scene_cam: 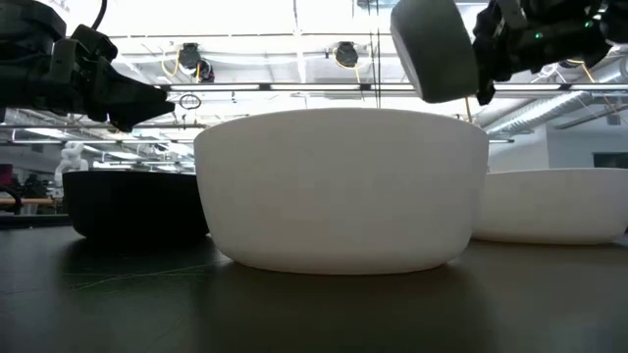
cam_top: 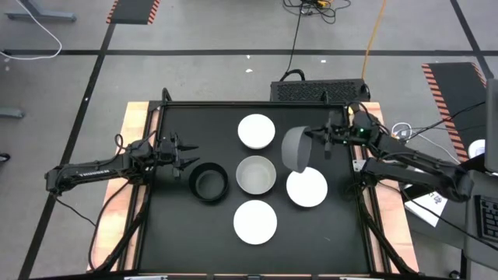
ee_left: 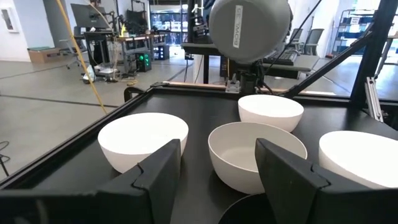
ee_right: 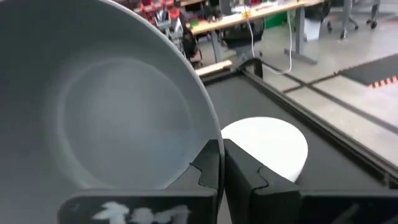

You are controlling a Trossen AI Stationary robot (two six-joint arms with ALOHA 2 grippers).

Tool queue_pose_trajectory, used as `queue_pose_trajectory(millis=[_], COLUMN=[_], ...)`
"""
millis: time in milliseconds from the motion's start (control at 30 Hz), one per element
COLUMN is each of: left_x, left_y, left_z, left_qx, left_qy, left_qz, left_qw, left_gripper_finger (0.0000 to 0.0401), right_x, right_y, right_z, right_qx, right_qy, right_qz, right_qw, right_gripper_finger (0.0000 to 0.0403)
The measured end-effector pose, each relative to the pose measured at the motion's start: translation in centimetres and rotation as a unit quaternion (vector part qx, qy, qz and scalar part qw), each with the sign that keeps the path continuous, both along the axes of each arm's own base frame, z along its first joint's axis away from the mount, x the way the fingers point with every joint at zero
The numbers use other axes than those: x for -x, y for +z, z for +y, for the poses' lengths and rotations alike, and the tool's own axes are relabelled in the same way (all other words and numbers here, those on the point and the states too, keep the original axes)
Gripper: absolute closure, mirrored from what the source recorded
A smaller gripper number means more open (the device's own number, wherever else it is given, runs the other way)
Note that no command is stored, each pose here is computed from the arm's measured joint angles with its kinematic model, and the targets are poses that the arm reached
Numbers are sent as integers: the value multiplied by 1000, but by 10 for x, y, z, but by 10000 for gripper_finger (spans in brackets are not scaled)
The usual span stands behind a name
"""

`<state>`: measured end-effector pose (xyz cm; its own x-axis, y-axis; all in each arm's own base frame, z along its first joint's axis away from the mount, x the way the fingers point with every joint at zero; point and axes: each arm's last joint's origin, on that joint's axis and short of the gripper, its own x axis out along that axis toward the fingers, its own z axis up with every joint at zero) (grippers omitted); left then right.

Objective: Nest bowls inside each other
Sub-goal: Stack the gray bowl on top of the light gray bowl

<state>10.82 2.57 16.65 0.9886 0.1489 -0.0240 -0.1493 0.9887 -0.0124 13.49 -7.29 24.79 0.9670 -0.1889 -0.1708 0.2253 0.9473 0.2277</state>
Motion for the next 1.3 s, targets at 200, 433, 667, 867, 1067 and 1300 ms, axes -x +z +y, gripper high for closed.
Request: queue_pose_trajectory(millis=[200, 433, 667, 867, 1067, 1300], left_x=[0, 0, 0, 0, 0, 0], left_y=[0, 0, 0, 0, 0, -1], left_z=[0, 0, 0, 0, 0, 0], left_qx=[0, 0, 0, 0, 0, 1], left_qy=[0, 0, 0, 0, 0, 0], left_qz=[0, 0, 2, 2, 2, 6], left_qw=[1000, 1000, 1000, 1000, 1000, 1000], left_gripper_finger=[190, 190, 190, 190, 190, 190], right_x=[-17, -43, -71, -94, -120, -151], right_y=[-12, -13, 1, 17, 40, 43], right_z=[-8, -9, -3, -6, -15, -27], right_qx=[-1, -1, -9, -49, -70, -89], right_qy=[7, 41, 85, 97, 98, 109], right_qz=[-3, -7, 12, 99, 171, 247], right_qw=[1000, 999, 996, 989, 978, 959], right_gripper_finger=[403, 403, 403, 403, 403, 403])
